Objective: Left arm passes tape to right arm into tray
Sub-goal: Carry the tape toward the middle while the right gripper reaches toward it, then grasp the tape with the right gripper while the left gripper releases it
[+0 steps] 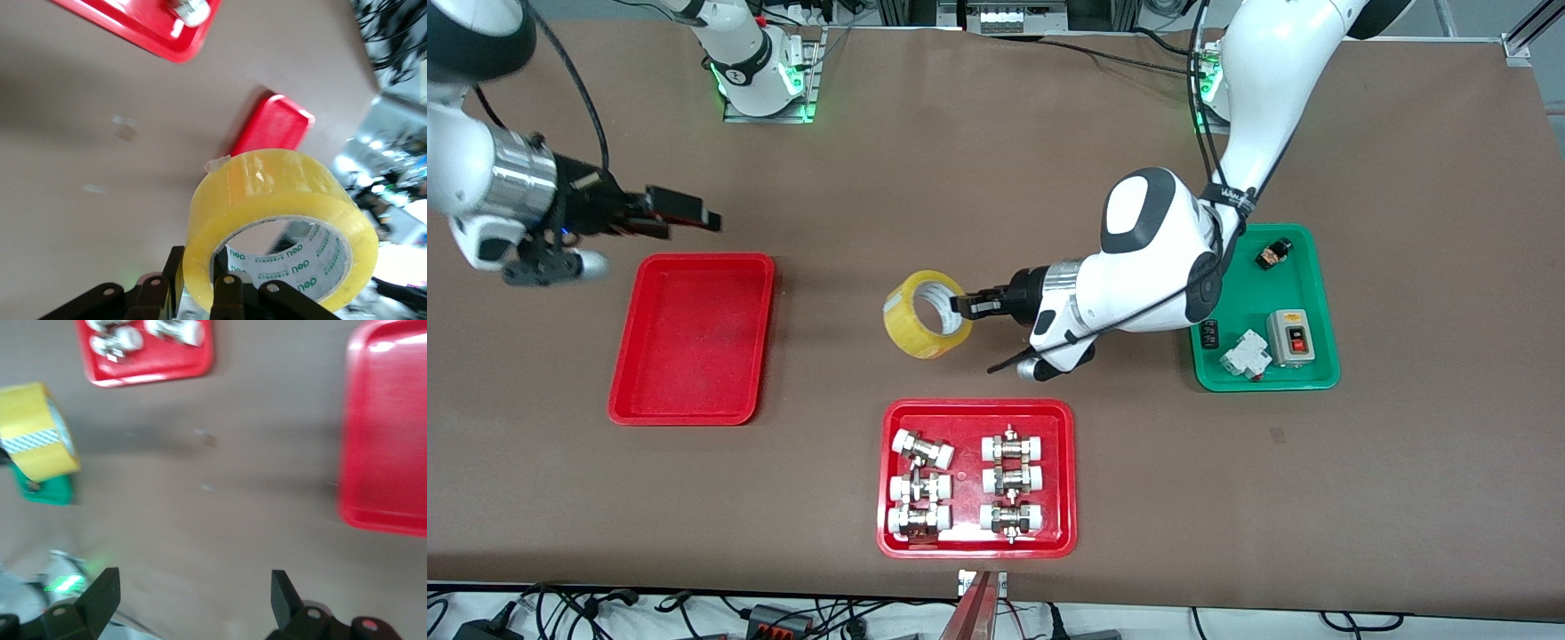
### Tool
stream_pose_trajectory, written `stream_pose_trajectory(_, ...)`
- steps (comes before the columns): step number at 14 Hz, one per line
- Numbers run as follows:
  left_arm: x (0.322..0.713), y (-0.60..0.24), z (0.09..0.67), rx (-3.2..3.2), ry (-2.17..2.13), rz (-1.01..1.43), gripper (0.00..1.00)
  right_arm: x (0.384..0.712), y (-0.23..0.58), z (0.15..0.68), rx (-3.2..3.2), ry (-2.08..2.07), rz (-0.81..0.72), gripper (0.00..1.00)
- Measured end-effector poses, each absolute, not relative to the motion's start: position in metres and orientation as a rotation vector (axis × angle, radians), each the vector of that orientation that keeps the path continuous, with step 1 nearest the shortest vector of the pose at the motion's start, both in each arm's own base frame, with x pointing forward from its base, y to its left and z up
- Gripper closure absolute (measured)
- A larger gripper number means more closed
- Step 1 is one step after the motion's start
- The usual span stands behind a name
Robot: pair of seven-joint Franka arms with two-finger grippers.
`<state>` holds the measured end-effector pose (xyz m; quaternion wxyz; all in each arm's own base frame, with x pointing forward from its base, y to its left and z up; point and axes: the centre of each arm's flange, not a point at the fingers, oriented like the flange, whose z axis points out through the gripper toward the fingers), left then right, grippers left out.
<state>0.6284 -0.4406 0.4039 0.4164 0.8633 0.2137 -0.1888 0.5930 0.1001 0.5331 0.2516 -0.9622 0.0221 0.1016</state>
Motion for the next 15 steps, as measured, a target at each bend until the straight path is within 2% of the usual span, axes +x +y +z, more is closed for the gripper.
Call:
stream_pose_trajectory(5,0.607,-0.498,0.384,2.041,0.750,-0.389,0.78,0.624,0.154,0.504,-2.425,0.058,0.152,0.00)
stream_pose_trajectory(9,0.609,-0.498,0.378,2.028,0.796,-0.403,0.78,0.626,0.213,0.490,-2.429,-0.041,0.054,0.00)
stream_pose_trajectory(15,0.610,-0.496,0.378,2.009,0.814,-0.416,0.78,0.645,0.235,0.439,-2.435,-0.140,-0.031,0.00)
